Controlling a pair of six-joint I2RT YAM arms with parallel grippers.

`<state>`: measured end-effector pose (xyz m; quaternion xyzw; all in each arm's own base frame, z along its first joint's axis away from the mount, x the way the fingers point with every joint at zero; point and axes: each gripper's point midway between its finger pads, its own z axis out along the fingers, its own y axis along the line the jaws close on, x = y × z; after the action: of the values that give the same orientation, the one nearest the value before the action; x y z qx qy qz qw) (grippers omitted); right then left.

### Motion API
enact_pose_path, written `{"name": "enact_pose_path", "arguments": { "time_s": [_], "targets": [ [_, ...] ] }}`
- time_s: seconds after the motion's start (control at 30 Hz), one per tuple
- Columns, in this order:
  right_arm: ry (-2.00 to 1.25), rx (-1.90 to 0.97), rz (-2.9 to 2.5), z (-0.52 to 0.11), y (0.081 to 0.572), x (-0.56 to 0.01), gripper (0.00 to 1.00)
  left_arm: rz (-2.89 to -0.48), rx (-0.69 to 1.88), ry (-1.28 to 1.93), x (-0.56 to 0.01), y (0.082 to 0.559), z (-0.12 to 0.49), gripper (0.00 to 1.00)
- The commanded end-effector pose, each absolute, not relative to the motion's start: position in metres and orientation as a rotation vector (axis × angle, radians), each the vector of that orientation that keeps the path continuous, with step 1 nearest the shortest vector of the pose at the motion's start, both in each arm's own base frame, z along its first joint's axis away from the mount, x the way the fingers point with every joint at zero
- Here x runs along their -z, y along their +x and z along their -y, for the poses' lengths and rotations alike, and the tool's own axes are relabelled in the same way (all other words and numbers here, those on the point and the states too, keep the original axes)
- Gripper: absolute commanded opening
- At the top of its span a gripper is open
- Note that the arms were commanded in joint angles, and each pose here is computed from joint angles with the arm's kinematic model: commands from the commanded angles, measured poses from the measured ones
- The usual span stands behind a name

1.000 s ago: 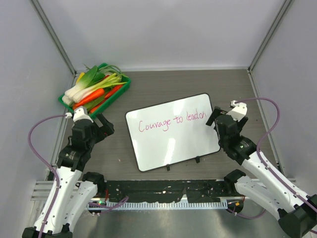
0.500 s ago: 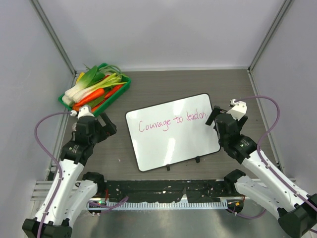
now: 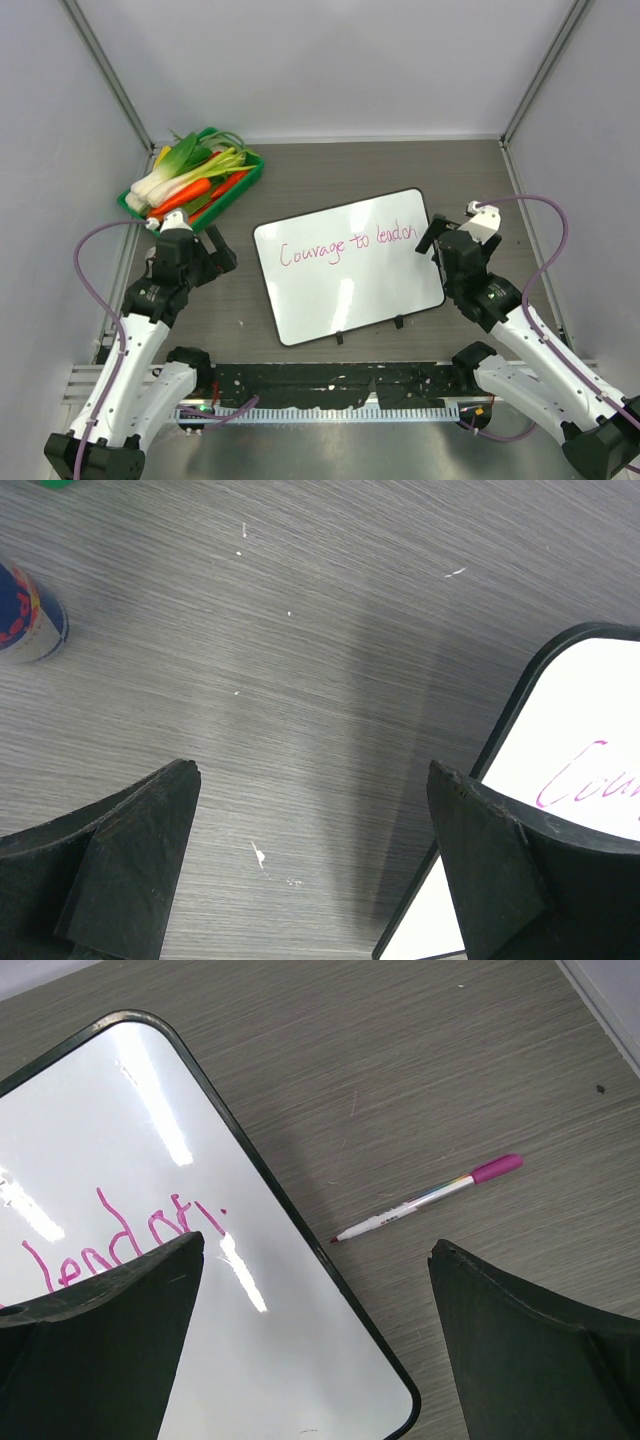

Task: Write a sentence on the whiteboard
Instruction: Reset both arms

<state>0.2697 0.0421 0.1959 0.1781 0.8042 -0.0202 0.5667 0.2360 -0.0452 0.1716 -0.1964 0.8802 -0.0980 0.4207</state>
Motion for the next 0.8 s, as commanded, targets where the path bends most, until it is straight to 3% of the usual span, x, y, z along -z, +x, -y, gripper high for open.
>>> {"name": "enact_pose_path", "arguments": {
  "time_s": [0.0, 0.77],
  "targets": [
    [0.442, -0.01, -1.861, -0.048, 0.271, -0.21, 0.99, -2.141, 0.283, -0.422, -0.198, 0.239, 0.049, 1.0],
    [0.418, -0.005, -1.905, -0.055, 0.279, -0.219, 1.0, -2.005, 0.407, -0.494, -0.199, 0.246, 0.057, 1.0]
  ]
}}
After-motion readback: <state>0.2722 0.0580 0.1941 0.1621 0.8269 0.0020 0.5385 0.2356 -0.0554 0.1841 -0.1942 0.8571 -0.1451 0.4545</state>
